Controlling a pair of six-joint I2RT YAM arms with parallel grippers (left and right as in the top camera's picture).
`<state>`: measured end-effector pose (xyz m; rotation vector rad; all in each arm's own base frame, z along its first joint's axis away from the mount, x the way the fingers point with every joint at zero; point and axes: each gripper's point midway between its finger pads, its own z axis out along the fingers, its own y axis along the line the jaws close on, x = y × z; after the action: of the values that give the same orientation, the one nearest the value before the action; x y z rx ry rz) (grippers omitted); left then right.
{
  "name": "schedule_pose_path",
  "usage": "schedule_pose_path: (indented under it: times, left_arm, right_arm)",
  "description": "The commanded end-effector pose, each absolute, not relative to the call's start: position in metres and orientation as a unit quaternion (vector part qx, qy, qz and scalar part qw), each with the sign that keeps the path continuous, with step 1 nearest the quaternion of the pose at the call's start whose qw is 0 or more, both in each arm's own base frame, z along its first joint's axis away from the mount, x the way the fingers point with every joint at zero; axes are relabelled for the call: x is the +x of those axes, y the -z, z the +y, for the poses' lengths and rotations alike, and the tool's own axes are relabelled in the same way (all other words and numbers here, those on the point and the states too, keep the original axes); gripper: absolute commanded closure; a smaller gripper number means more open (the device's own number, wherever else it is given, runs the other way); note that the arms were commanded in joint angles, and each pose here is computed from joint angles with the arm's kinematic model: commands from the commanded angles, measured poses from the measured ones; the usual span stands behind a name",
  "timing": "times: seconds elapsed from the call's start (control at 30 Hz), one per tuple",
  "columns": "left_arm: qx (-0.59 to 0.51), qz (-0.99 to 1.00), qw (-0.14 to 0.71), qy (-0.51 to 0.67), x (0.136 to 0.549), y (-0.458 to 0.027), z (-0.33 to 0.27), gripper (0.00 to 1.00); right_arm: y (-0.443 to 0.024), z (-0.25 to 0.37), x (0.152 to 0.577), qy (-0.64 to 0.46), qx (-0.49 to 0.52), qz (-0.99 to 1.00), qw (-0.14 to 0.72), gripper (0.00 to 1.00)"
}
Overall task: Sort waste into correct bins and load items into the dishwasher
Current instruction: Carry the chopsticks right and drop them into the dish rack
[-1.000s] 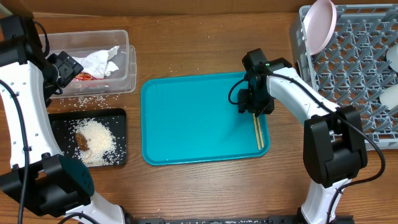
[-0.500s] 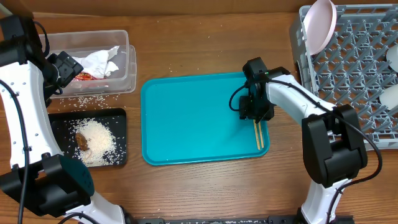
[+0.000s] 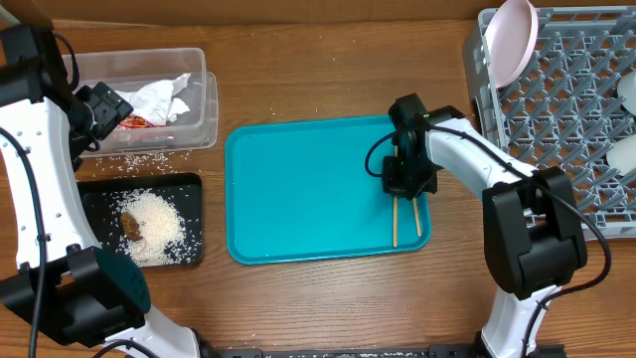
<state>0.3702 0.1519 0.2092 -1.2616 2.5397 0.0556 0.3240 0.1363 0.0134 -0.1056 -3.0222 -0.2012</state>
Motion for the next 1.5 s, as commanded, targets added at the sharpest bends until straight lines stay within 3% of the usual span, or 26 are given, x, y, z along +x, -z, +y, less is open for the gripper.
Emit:
schedule_pose_path:
  times: [0.0,0.4,0.83,1.23,1.47]
  left_arm:
    - [-0.439,0.883,0.162,-0.022,0.370,-0.216,0.151,0.00]
    - [-0.439,0.883,0.162,-0.022,0.370,-0.216,0.151,0.00]
    - [-0.439,0.883,0.162,-0.022,0.370,-0.216,0.151,0.00]
    - [-0.439,0.883,0.162,-0.022,0.370,-0.216,0.151,0.00]
    - [-0.439,0.883,0.162,-0.022,0.370,-0.216,0.151,0.00]
  right_arm:
    - [-0.047,0.132,0.354,0.087,-0.039,-0.995,0.028,0.96]
    - [-0.189,-0.013,0.425,-0.037,-0.039,-0.992,-0.110,0.96]
    - [-0.168,-0.081,0.402,-0.056,0.002,-0.997,-0.058,0.96]
    - [-0.163,-0.083,0.393,-0.053,-0.003,-0.998,-0.038,0.96]
    - [-0.137,-0.080,0.380,-0.042,0.001,-0.999,-0.004,0.96]
